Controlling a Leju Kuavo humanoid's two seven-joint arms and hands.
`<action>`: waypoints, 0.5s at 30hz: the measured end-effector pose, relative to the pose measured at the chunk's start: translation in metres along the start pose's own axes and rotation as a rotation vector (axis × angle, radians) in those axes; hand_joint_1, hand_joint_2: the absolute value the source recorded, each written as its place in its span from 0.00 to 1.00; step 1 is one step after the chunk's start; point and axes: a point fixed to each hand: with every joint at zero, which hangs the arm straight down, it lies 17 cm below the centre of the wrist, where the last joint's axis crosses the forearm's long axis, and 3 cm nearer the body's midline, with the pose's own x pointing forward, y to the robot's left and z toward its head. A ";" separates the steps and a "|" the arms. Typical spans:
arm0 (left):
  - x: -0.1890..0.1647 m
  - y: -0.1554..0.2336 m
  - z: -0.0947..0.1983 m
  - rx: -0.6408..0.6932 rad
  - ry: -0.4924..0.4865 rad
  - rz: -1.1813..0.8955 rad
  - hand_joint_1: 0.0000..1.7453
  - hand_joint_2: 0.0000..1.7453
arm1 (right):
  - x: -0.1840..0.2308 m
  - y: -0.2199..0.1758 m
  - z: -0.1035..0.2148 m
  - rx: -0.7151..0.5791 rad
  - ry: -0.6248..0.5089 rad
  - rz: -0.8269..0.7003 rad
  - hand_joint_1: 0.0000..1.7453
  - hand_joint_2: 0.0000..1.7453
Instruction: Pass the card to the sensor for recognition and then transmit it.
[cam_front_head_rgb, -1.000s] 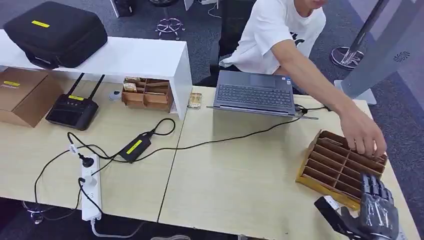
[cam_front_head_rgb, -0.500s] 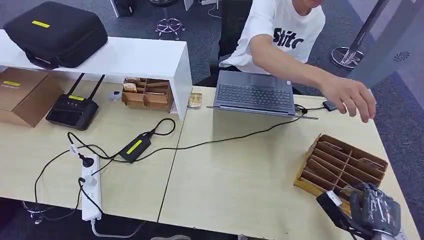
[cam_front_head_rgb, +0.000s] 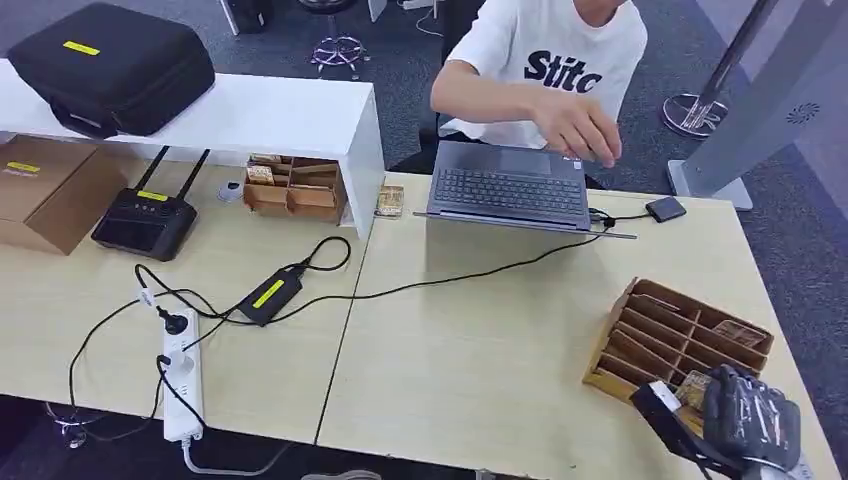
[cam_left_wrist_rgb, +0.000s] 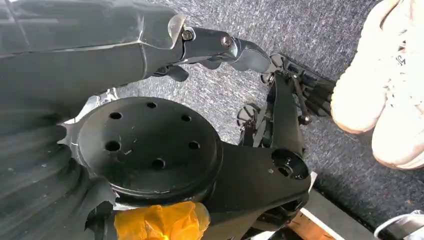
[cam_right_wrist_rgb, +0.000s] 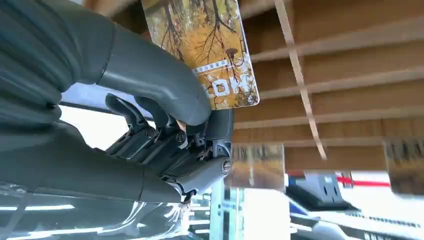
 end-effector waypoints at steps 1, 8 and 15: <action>0.000 0.000 0.000 -0.001 0.000 0.000 0.00 1.00 | 0.003 -0.005 -0.001 -0.017 -0.007 -0.002 0.98 1.00; 0.001 0.000 0.000 -0.003 -0.001 0.000 0.00 1.00 | 0.039 -0.067 -0.018 -0.207 -0.095 -0.024 0.98 1.00; 0.001 0.000 0.000 -0.008 -0.002 0.000 0.00 1.00 | 0.080 -0.132 -0.026 -0.375 -0.213 -0.045 0.98 1.00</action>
